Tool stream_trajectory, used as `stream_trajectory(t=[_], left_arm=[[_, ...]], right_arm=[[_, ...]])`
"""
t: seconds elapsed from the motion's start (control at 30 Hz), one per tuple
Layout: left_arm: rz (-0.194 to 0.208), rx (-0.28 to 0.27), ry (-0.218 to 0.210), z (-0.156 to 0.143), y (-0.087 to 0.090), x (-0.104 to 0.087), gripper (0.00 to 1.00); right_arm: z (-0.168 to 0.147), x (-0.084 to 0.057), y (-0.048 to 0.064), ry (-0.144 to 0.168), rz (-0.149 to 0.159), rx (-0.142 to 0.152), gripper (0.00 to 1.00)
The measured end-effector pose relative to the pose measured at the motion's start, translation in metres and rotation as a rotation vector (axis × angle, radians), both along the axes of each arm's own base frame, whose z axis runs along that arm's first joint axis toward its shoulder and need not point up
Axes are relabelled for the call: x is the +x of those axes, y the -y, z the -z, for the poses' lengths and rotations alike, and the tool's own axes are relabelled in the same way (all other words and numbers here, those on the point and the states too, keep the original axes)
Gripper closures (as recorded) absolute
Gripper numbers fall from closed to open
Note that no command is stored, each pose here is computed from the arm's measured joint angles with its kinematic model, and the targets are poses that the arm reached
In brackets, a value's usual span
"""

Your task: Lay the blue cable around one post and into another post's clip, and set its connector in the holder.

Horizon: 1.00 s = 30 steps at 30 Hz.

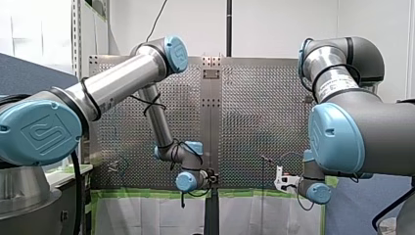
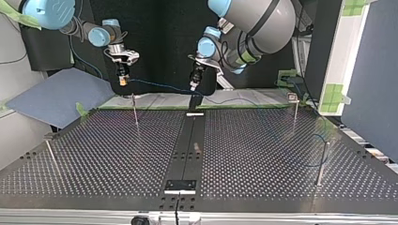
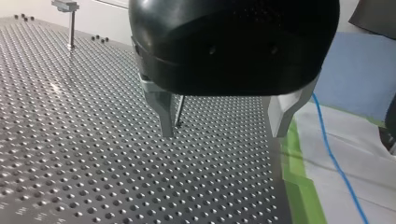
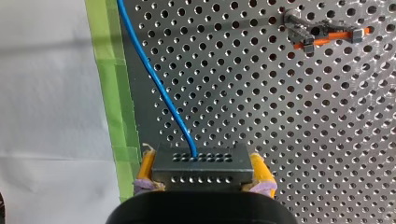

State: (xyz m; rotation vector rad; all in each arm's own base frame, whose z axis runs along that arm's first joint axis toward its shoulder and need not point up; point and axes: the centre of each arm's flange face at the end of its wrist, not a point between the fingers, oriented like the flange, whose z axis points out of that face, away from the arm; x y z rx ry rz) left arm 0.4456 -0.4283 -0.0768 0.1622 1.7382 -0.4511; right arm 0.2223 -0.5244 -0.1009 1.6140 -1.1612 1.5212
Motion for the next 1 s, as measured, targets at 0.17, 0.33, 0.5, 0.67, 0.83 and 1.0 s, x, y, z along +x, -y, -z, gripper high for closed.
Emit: stream_trajectory(t=[0.17, 0.33, 0.5, 0.67, 0.83, 1.0], left_arm=[[0.009, 0.035, -0.021, 0.013, 0.006, -0.001, 0.00], [0.018, 0.074, -0.045, 0.031, 0.013, -0.002, 0.00], [0.014, 0.085, -0.051, 0.045, 0.016, 0.002, 0.00], [0.018, 0.080, -0.043, 0.046, 0.021, 0.007, 0.00], [0.022, 0.075, -0.033, 0.042, 0.028, 0.013, 0.00], [0.015, 0.078, -0.033, 0.041, 0.029, 0.016, 0.00]], right_arm=[[0.000, 0.000, 0.000, 0.000, 0.000, 0.000, 1.00], [0.000, 0.000, 0.000, -0.001, 0.000, 0.000, 1.00], [0.000, 0.000, 0.000, -0.003, 0.000, -0.001, 1.00], [0.000, 0.000, 0.000, -0.004, -0.001, 0.000, 1.00], [0.001, 0.000, -0.001, -0.008, -0.001, 0.003, 1.00], [0.001, 0.000, -0.001, -0.011, -0.002, 0.004, 1.00]])
